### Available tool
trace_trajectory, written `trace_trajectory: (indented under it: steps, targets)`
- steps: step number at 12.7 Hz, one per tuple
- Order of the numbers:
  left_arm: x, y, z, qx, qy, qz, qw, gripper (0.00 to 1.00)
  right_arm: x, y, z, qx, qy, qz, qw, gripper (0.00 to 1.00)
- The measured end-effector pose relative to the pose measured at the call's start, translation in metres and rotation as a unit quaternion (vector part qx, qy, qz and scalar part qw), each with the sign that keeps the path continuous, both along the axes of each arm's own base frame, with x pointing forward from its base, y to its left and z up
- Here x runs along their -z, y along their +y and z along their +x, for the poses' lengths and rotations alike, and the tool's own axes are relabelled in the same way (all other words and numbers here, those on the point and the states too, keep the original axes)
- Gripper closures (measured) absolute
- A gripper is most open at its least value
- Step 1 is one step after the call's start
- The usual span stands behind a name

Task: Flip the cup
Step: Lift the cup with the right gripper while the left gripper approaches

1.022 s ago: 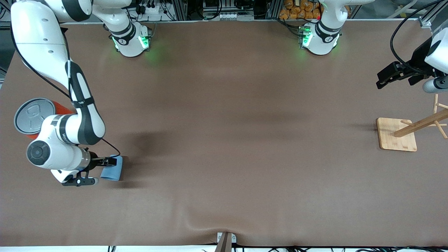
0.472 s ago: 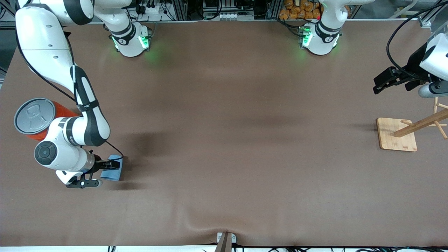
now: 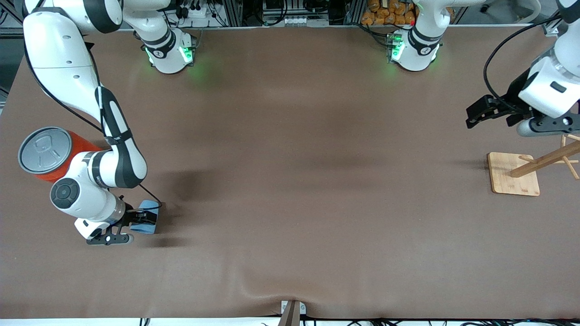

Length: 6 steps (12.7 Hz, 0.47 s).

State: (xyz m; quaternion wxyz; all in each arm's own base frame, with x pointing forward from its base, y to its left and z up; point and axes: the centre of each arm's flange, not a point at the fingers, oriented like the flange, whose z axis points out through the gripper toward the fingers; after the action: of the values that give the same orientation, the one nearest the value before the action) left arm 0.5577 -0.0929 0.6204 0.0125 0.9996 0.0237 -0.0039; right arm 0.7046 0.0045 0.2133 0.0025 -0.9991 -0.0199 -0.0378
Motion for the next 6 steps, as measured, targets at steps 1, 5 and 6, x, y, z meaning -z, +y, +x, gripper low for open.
trace_trajectory:
  steps: [1, 5, 6]
  targets:
    - [0.004, -0.006, 0.001, 0.005, 0.003, -0.001, 1.000, 0.00, 0.007, -0.002, -0.004, 0.001, -0.006, -0.001, 1.000, 0.00]
    - [0.020, -0.034, 0.005, 0.030, 0.014, -0.006, 0.999, 0.00, 0.020, -0.007, -0.015, -0.026, -0.023, -0.005, 0.999, 0.18]
    - [0.023, -0.037, 0.006, 0.031, 0.018, -0.014, 0.999, 0.00, 0.021, -0.007, -0.016, -0.035, -0.022, -0.006, 0.999, 0.18]
